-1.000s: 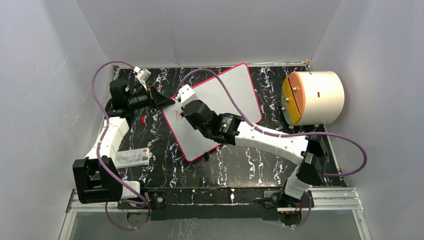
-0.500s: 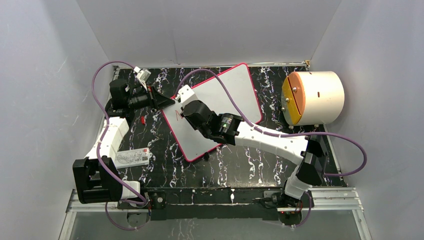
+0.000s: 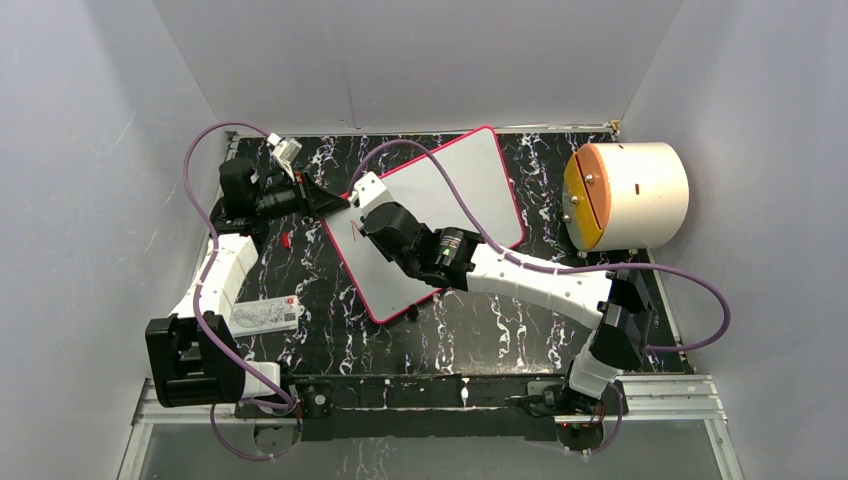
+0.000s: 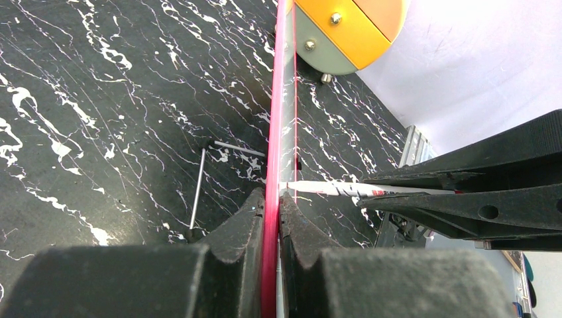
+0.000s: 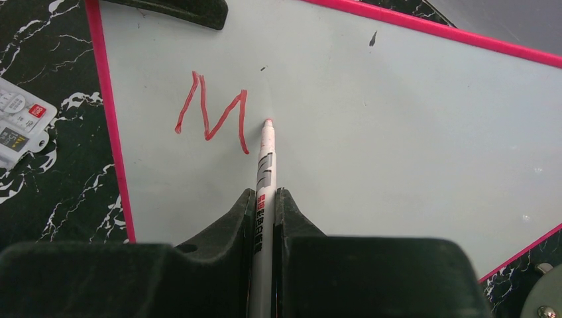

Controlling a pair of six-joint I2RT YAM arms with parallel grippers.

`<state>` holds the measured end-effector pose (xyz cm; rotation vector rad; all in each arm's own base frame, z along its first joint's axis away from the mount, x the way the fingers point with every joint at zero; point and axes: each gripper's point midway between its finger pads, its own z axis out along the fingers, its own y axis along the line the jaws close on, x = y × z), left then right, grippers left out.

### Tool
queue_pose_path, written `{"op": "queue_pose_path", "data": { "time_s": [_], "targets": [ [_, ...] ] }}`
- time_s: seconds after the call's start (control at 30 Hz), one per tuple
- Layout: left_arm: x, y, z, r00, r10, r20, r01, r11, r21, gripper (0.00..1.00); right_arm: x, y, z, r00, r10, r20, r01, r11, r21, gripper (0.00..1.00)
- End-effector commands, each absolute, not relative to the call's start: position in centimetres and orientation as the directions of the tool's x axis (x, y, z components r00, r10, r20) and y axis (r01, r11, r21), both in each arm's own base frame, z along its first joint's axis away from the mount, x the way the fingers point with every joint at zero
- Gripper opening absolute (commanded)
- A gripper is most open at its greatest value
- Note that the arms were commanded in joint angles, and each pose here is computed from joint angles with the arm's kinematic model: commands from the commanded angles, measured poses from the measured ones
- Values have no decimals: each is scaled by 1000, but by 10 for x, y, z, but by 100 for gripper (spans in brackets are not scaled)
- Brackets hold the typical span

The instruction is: Write a sentence on the whiteboard

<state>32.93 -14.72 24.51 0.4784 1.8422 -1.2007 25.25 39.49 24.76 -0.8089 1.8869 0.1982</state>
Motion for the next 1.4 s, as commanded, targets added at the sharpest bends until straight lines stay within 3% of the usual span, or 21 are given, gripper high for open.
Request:
{"op": "queue_pose_path", "data": {
  "time_s": [0.0,0.87,1.37],
  "targets": [
    [317,-156,219,-639,-97,-763,655,451,-606,0,256,404,255,-239,-409,-881,-614,766,-189,0],
    [318,-156,218,-642,-98,-760,651,454,-608,0,243,395,234,-280,-464,-841,-652,734,-188,0],
    [318,-156,217,-643,-98,-759,652,451,-610,0,250,377,229,-290,-481,-827,-590,771,-242,0]
  ]
}}
